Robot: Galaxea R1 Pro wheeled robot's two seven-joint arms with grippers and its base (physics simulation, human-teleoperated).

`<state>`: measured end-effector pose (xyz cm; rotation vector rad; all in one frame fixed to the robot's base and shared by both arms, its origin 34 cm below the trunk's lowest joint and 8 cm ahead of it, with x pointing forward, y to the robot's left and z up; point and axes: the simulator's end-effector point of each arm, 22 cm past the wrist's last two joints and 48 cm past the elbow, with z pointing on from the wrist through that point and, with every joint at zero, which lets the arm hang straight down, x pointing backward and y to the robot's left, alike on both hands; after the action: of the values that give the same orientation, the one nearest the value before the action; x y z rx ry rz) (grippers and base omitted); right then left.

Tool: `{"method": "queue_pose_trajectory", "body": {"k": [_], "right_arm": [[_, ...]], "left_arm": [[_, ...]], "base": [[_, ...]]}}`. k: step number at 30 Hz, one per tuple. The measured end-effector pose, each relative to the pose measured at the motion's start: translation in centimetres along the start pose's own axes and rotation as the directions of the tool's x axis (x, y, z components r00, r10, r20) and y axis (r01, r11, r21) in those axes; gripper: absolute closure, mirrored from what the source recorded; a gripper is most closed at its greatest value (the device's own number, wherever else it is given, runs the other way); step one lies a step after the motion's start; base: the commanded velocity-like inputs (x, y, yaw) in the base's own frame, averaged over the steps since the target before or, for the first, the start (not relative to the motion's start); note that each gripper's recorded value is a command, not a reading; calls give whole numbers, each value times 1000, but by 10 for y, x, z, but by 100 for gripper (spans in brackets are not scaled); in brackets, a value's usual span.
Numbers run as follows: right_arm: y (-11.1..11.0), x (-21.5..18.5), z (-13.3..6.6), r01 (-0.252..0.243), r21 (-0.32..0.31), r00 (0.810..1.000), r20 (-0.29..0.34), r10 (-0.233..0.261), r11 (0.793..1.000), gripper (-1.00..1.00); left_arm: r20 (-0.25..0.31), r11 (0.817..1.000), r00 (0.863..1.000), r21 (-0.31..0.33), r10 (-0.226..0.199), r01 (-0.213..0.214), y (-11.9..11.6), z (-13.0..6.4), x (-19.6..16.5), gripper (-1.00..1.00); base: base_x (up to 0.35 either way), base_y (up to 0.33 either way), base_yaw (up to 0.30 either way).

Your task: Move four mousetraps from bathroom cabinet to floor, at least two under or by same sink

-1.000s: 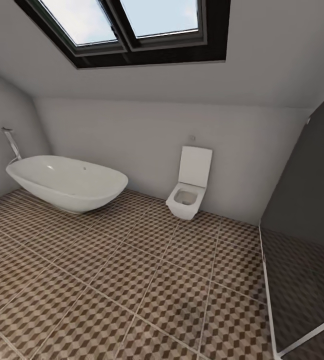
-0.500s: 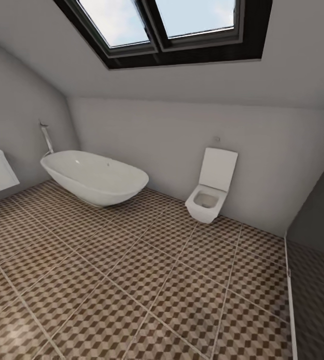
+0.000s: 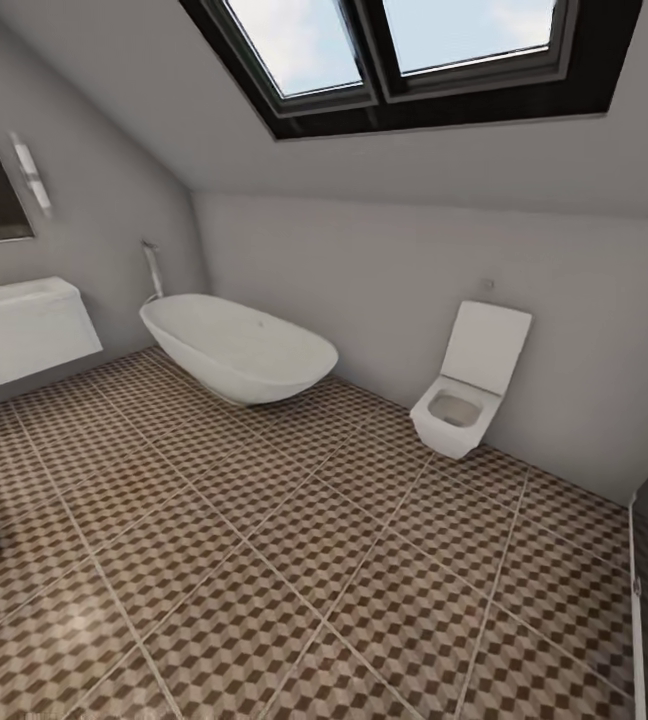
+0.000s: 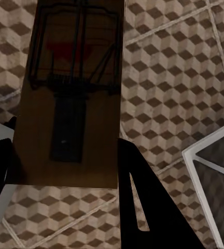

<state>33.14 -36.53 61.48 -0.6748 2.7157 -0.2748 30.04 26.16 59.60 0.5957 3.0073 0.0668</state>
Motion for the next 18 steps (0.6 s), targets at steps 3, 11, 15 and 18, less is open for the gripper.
{"method": "queue_pose_trajectory", "body": {"k": [3, 11, 15, 18], "right_arm": [[0, 0, 0, 0, 0, 1000, 0, 0, 1000, 100], [0, 0, 0, 0, 0, 1000, 0, 0, 1000, 100], [0, 0, 0, 0, 0, 1000, 0, 0, 1000, 100], [0, 0, 0, 0, -1, 1000, 0, 0, 1000, 100]], "left_arm": [[0, 1000, 1000, 0, 0, 0, 0, 0, 0, 100], [0, 1000, 1000, 0, 0, 0, 0, 0, 0, 100], [0, 1000, 1000, 0, 0, 0, 0, 0, 0, 100], [0, 1000, 1000, 0, 0, 0, 0, 0, 0, 100]], "base": [[0, 0, 290], [0, 0, 290], [0, 0, 289], [0, 0, 290]]}}
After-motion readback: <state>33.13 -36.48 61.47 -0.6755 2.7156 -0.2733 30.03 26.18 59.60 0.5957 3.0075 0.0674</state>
